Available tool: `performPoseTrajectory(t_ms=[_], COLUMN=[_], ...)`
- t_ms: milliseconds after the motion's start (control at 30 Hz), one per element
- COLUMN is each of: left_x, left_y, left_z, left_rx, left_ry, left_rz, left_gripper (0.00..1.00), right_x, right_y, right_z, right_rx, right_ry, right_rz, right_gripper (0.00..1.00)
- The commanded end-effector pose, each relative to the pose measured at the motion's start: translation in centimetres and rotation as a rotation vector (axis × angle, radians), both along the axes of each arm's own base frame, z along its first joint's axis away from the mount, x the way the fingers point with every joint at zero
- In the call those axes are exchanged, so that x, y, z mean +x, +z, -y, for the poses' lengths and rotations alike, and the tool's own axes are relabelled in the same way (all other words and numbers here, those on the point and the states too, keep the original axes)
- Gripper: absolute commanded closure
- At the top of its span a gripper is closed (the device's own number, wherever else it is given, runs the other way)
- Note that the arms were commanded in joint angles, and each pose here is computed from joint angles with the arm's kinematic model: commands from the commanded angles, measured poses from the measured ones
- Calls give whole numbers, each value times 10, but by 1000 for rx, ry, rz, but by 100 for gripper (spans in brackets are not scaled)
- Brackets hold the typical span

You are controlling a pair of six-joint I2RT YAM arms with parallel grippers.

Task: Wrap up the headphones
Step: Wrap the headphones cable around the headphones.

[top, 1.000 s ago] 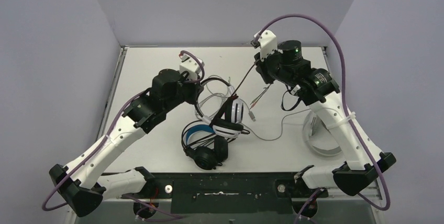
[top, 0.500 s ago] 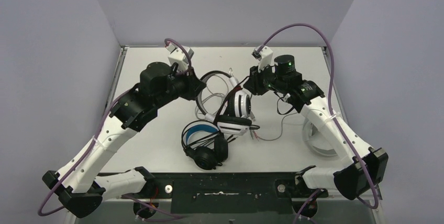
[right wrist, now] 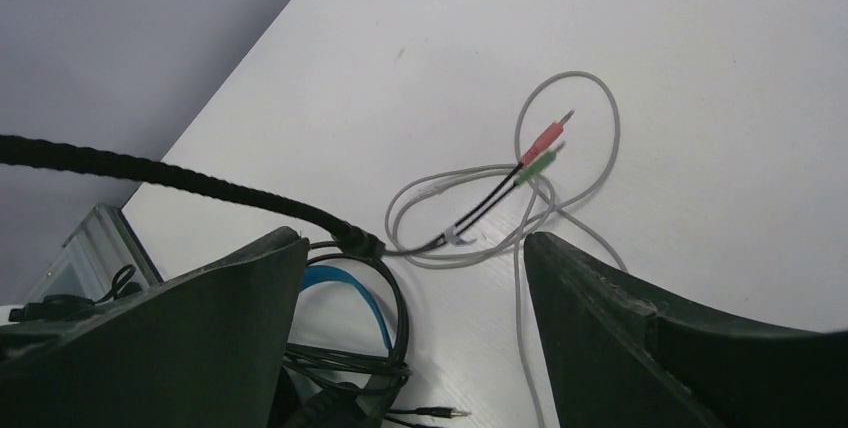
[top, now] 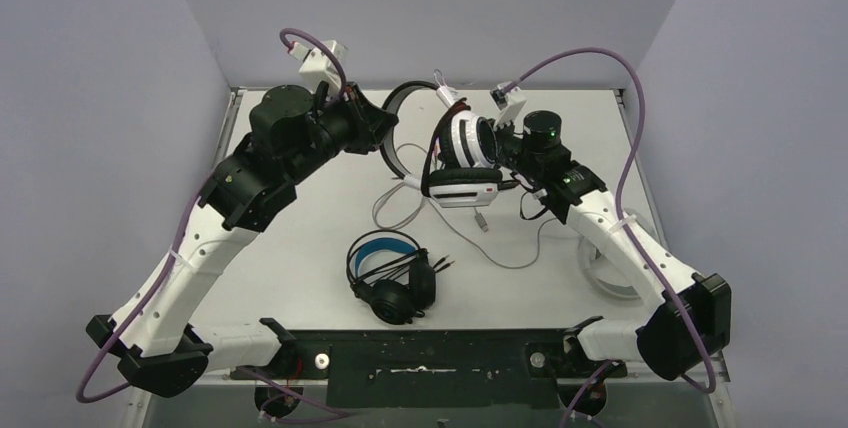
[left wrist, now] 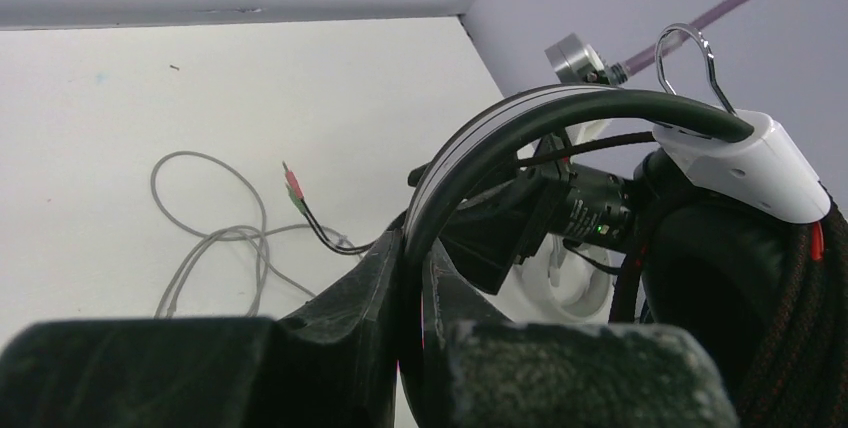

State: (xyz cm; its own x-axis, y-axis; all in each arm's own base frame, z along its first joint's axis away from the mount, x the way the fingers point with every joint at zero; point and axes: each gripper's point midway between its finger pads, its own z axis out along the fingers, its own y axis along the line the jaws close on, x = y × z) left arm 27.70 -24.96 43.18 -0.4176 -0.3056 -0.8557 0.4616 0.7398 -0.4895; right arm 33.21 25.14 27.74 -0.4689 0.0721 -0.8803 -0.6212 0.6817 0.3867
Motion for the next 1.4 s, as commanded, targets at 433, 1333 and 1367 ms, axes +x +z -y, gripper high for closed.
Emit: performPoseTrajectory(t_ms=[433, 1333, 1367], left_x=[17, 14, 14], left_y=[96, 118, 119], left_z=[-7, -14, -15], left_rx=[-291, -307, -308], left_ry=[124, 134, 135], left_rz=[126, 189, 191], left_gripper=[100, 100, 100], right_x=[-2, -16, -17], right_y=[2, -19, -20], right_z=[-15, -41, -39], right_rx=[145, 198, 195], right_ry=[71, 169, 158], right_rz=[91, 50, 50], right_gripper=[15, 18, 18])
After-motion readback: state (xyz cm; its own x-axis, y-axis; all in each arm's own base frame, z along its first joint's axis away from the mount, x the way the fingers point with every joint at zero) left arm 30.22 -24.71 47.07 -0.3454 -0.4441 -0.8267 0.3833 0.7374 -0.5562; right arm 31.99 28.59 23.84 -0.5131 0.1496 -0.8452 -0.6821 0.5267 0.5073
